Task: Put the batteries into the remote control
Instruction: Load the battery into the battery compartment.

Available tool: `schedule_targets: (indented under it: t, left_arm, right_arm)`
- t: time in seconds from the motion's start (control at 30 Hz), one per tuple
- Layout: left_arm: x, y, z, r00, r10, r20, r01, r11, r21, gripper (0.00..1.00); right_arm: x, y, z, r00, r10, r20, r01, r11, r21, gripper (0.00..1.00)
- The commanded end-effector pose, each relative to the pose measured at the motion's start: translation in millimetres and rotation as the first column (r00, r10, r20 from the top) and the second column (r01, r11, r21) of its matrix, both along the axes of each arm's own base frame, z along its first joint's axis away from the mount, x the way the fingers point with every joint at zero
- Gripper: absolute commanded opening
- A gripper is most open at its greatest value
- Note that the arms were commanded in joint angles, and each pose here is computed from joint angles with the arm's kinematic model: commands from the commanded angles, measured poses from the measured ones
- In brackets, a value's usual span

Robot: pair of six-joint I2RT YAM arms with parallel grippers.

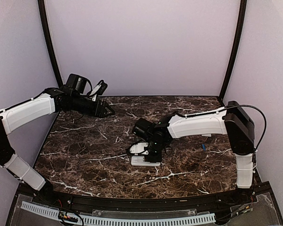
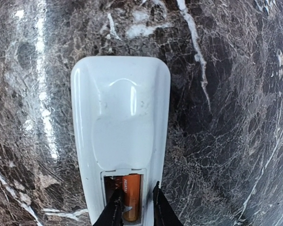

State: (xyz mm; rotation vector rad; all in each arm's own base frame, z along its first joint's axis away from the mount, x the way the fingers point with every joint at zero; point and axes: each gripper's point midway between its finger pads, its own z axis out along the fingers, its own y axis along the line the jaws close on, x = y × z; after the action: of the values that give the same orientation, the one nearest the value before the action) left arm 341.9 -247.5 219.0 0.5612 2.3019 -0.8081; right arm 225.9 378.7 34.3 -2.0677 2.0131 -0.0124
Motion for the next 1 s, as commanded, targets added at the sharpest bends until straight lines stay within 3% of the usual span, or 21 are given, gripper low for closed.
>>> schedule_targets:
  t: [0.0,0.3,0.63,0.97]
  left_arm:
    - [-3,3,-2,1.0,0.002,-0.01,-0.002,1.0,-0.003,0.56]
    - [-3,4,0,1.0,0.005,-0.004,-0.005,1.0,-0.001,0.56]
    - [-2,4,0,1.0,0.005,-0.004,-0.005,1.0,-0.002,0.56]
    - [-2,4,-1,1.0,0.005,-0.004,-0.005,1.0,-0.002,0.56]
  right_arm:
    - [-6,3,-3,0.999,0.034,-0.027,-0.035,0.999,-0.018,0.2]
    - [-5,4,-5,0.999,0.031,-0.036,-0.032,0.999,-0.025,0.12]
    - [-7,2,6,0.999,0.034,-0.041,-0.035,0.999,-0.017,0.23]
    - [-4,5,14,0.999,0.032,-0.026,-0.033,0.999,-0.007,0.24]
